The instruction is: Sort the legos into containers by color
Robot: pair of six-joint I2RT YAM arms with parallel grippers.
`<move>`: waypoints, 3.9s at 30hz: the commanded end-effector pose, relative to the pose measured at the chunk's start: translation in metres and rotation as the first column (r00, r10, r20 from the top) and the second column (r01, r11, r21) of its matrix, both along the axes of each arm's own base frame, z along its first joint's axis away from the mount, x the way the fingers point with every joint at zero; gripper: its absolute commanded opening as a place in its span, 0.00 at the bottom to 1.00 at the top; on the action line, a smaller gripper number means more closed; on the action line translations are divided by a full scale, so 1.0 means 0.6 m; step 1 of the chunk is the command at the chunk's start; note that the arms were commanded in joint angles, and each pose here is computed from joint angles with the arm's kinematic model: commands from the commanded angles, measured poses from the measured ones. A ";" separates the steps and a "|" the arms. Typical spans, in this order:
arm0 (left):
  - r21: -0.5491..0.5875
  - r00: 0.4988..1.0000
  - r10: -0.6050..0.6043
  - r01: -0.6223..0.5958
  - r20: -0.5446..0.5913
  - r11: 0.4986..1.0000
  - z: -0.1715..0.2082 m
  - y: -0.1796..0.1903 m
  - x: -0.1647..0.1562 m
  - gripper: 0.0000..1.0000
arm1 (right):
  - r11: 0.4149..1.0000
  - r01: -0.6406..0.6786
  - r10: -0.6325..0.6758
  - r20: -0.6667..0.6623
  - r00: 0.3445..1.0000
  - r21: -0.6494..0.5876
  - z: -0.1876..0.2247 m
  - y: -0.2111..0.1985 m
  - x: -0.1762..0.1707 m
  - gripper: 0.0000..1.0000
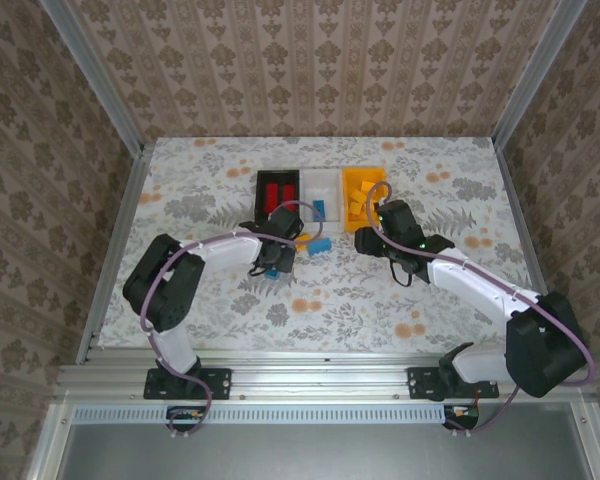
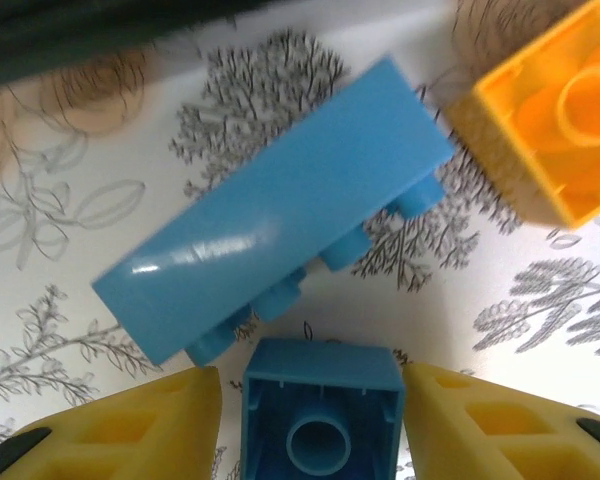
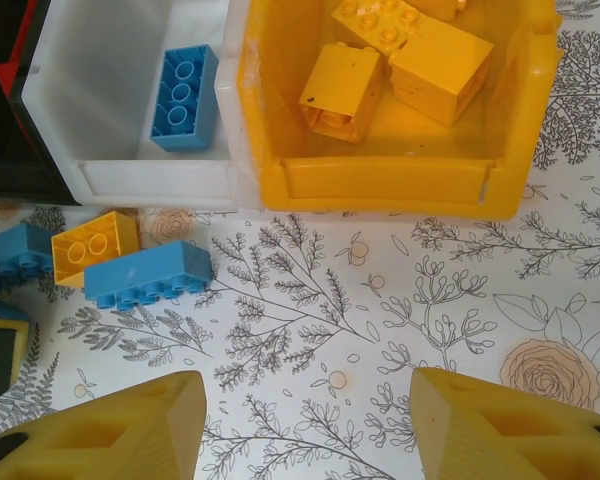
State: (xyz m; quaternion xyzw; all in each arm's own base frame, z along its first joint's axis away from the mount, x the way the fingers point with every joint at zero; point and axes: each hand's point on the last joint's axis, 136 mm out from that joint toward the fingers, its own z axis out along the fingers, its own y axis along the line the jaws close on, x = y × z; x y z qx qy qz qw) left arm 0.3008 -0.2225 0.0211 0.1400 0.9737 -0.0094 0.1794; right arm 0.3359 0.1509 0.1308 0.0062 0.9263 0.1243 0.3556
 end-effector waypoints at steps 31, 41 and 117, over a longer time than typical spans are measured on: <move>-0.047 0.969 -0.120 0.133 0.214 0.990 0.177 -0.199 0.230 0.26 | 1.000 -0.001 0.001 0.008 1.000 0.013 -0.017 0.004 -0.002 0.56; -0.115 0.974 -0.107 0.132 0.201 0.985 0.154 -0.230 0.259 0.34 | 1.000 0.001 -0.001 0.019 1.000 0.020 -0.009 0.002 -0.007 0.56; 0.043 0.838 -0.419 0.432 0.350 0.901 0.194 -0.200 0.086 0.15 | 1.000 0.029 -0.029 0.084 0.996 0.008 0.023 -0.023 -0.023 0.57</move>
